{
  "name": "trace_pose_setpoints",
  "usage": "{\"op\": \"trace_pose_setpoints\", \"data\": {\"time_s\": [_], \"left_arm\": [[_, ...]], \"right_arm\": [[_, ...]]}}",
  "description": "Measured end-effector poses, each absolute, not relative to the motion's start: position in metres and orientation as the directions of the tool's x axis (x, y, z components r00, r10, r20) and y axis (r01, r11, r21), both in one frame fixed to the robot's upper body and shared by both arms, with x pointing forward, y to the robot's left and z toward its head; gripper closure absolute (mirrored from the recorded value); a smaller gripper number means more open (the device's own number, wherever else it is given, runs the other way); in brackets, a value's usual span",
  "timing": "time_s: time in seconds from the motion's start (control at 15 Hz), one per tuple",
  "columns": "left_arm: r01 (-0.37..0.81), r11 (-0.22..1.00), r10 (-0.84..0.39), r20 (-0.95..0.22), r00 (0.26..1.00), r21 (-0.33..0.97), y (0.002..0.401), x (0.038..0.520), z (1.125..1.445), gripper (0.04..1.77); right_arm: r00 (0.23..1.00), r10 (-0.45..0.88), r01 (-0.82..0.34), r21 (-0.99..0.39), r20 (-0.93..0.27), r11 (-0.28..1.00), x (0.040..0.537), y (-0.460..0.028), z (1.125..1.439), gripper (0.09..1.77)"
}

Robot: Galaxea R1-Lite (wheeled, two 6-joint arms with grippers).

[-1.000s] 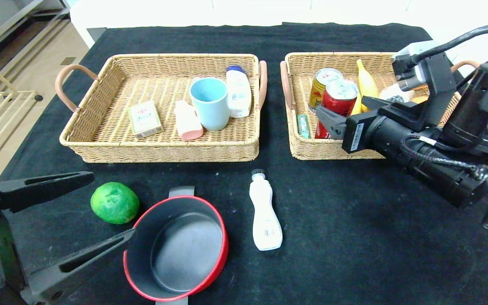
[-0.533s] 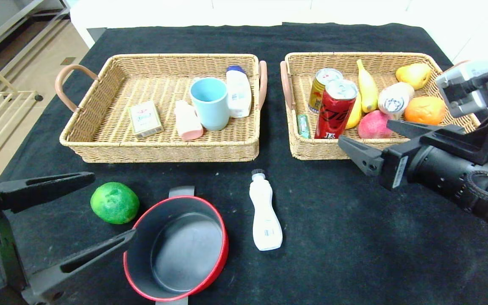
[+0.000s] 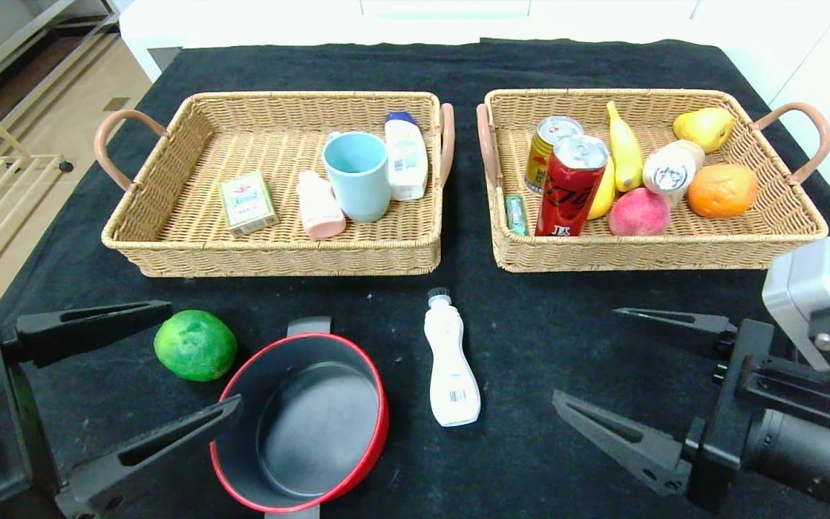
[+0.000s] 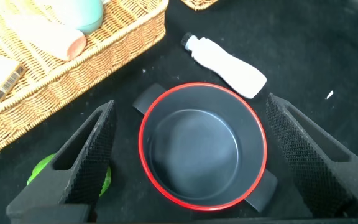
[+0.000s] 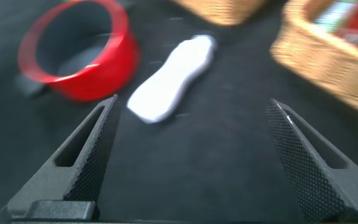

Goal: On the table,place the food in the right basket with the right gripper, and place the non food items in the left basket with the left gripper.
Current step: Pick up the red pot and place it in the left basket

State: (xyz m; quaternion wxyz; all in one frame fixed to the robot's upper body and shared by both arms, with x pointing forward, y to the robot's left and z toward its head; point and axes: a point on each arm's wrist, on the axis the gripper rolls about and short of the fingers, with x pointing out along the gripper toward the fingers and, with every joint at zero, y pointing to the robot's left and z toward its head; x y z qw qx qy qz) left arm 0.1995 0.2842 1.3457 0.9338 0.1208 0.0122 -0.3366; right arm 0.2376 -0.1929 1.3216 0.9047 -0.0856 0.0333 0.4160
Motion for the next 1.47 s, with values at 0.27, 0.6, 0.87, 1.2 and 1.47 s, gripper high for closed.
{"op": "trace_pose_setpoints", "data": {"time_s": [0.27,0.6,0.87,1.2,1.47], "left_arm": [[0.633,0.743,-0.624,-0.115,0.773,0.217,0.284,0.201,1.344,0.09],[0.618,0.755,-0.607,-0.122,0.785,0.217,0.284,0.202,1.343,0.09],[0.617,0.757,-0.604,-0.129,0.787,0.215,0.283,0.204,1.342,0.09],[0.599,0.769,-0.587,-0.125,0.800,0.223,0.282,0.207,1.343,0.09],[0.577,0.783,-0.571,-0.099,0.815,0.231,0.282,0.206,1.352,0.09]], "right_arm": [[0.494,0.856,-0.868,-0.138,-0.155,0.476,0.234,-0.188,1.314,0.16],[0.440,0.890,-0.892,-0.172,-0.121,0.418,0.249,-0.174,1.308,0.16],[0.445,0.895,-0.873,-0.217,0.016,0.438,0.271,-0.166,1.294,0.16],[0.458,0.889,-0.874,-0.196,-0.022,0.445,0.277,-0.171,1.266,0.16],[0.464,0.886,-0.867,-0.203,0.006,0.456,0.277,-0.174,1.265,0.16]]}}
